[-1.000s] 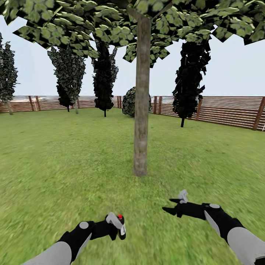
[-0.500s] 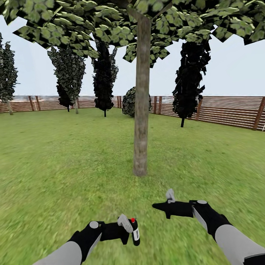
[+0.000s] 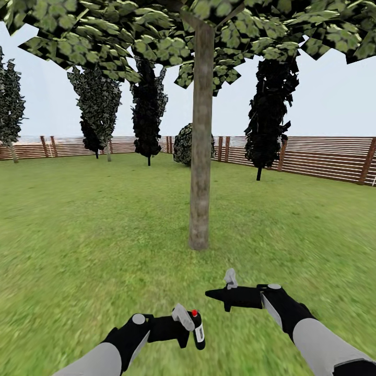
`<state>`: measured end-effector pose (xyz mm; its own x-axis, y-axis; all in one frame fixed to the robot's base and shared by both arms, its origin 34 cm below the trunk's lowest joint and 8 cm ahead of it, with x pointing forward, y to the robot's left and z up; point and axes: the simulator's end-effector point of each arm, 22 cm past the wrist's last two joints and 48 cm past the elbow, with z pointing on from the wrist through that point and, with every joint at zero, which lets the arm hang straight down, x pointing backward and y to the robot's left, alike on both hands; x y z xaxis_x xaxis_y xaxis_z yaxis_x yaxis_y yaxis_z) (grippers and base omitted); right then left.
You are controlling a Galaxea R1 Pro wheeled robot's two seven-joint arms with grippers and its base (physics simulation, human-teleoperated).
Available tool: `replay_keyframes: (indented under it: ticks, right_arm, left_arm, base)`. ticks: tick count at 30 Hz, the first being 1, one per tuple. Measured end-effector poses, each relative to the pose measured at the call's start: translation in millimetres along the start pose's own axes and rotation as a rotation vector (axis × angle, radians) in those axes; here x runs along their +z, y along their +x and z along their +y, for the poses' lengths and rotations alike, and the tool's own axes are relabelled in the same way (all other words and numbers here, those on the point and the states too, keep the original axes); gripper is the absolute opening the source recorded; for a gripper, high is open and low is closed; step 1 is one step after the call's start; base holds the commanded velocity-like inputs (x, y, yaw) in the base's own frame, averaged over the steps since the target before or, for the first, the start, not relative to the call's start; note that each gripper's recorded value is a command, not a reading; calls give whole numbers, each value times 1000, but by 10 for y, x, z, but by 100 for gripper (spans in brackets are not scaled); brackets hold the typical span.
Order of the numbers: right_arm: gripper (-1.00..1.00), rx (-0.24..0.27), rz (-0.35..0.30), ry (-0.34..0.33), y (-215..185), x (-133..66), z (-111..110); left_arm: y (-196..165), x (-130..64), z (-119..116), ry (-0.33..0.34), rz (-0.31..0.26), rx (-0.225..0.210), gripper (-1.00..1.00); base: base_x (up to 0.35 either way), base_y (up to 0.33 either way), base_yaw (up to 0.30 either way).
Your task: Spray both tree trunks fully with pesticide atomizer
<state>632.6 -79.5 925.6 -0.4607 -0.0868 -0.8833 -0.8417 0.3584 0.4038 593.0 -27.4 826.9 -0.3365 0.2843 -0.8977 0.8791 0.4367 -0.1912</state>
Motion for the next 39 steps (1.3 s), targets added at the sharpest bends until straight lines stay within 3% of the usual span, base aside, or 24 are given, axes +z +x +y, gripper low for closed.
replay_keyframes:
  ticks: [5, 13, 39]
  right_arm:
    - [-100, 37, 11, -16, 18, 87, 64]
    - [-100, 49, 11, -32, 17, 194, 137]
    - [-100, 112, 32, 10, 236, 313, 87]
  left_arm:
    - [-31, 44, -53, 9, -5, 0, -100]
    - [-33, 46, -51, 8, -5, 0, -100]
    - [-33, 46, -46, 6, -5, -1, -100]
  base:
    - [0, 0, 0]
    - [0, 0, 0]
    - [0, 0, 0]
